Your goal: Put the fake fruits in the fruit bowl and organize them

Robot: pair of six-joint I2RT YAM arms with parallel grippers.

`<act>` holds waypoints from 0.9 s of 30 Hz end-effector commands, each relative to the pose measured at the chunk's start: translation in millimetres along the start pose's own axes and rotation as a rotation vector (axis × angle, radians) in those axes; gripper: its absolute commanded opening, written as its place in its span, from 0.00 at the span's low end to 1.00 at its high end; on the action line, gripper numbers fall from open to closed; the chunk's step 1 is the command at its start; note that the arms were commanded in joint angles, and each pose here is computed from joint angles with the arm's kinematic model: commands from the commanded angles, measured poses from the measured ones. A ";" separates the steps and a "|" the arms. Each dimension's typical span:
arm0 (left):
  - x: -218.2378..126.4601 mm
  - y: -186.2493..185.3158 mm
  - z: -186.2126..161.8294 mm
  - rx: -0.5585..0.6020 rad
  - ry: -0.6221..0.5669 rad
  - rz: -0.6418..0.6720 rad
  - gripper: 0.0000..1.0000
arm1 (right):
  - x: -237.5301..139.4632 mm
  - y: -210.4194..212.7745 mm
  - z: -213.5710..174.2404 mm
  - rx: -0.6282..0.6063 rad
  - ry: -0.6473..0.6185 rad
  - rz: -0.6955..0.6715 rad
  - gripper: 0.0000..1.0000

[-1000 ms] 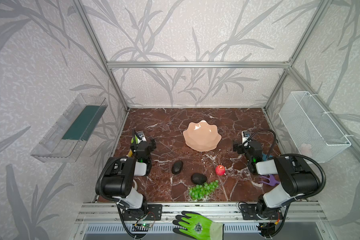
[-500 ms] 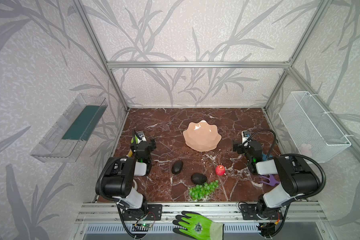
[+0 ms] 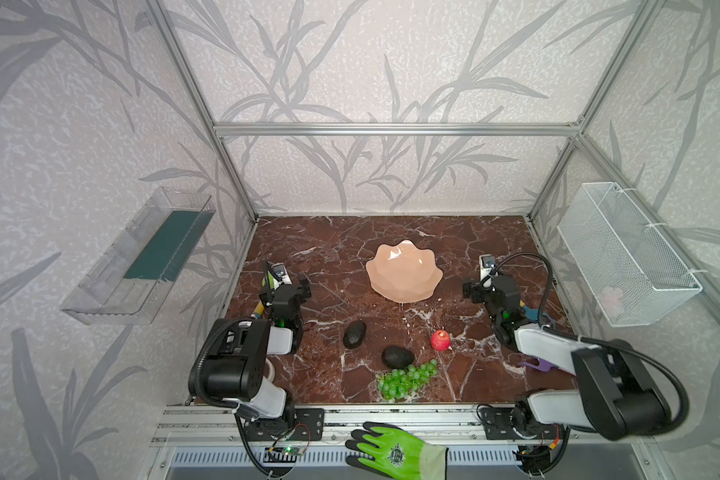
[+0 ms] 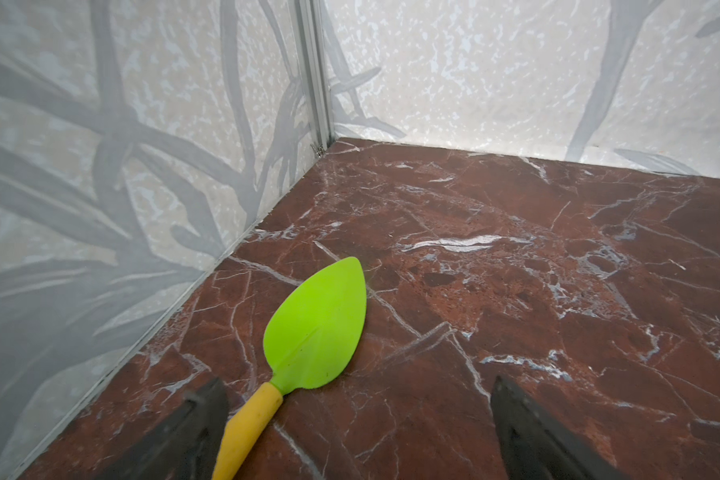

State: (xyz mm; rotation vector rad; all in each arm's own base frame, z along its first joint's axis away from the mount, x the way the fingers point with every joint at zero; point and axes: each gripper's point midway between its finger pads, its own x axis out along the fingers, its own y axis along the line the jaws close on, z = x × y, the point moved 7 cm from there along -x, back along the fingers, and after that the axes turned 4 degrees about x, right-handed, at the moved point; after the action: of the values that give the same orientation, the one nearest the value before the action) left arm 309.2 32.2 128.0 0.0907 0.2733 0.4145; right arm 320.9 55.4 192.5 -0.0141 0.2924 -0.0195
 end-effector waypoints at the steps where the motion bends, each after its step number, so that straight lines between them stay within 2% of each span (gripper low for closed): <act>1: -17.0 11.7 35.8 -0.014 -0.036 0.127 0.99 | -20.4 -1.5 29.0 0.214 0.094 0.004 0.99; 3: -28.8 23.8 63.5 -0.156 -0.004 0.184 0.99 | -28.1 5.2 30.2 0.371 0.135 0.107 0.99; 5: -42.8 28.0 90.6 -0.300 -0.032 0.141 0.99 | -33.6 16.4 24.9 0.414 0.134 0.301 0.99; 6: -49.9 26.3 99.6 -0.346 -0.059 0.076 0.99 | -36.7 19.7 19.7 0.442 0.145 0.349 0.99; 8: -58.9 19.7 108.3 -0.394 -0.150 -0.057 0.99 | -41.6 24.2 16.1 0.448 0.230 0.375 0.99; 9: -62.2 17.1 108.5 -0.439 -0.151 -0.103 0.99 | -45.1 27.1 16.1 0.431 0.285 0.367 0.98; 11: -63.5 13.1 112.5 -0.524 -0.074 -0.141 0.97 | -53.8 33.1 10.8 0.372 0.389 0.321 0.97; 15: -64.1 -7.7 134.4 -0.477 0.094 -0.298 0.93 | -74.0 46.7 -4.4 0.264 0.591 0.283 0.94; 18: -62.9 -10.3 134.2 -0.477 0.162 -0.298 0.93 | -86.8 57.4 -21.4 0.241 0.704 0.301 0.93; 23: -65.4 -9.3 135.1 -0.483 0.169 -0.301 0.93 | -100.8 76.7 -50.6 0.172 0.822 0.271 0.93; 27: -65.1 -9.0 133.3 -0.482 0.158 -0.297 0.93 | -104.2 92.4 -71.1 0.125 0.857 0.204 0.93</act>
State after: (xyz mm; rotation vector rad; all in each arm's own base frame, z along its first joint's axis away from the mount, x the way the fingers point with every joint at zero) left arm 297.0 -6.2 271.8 -0.4303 0.3133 0.1834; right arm 212.6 153.6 169.6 0.1811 1.0869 0.2730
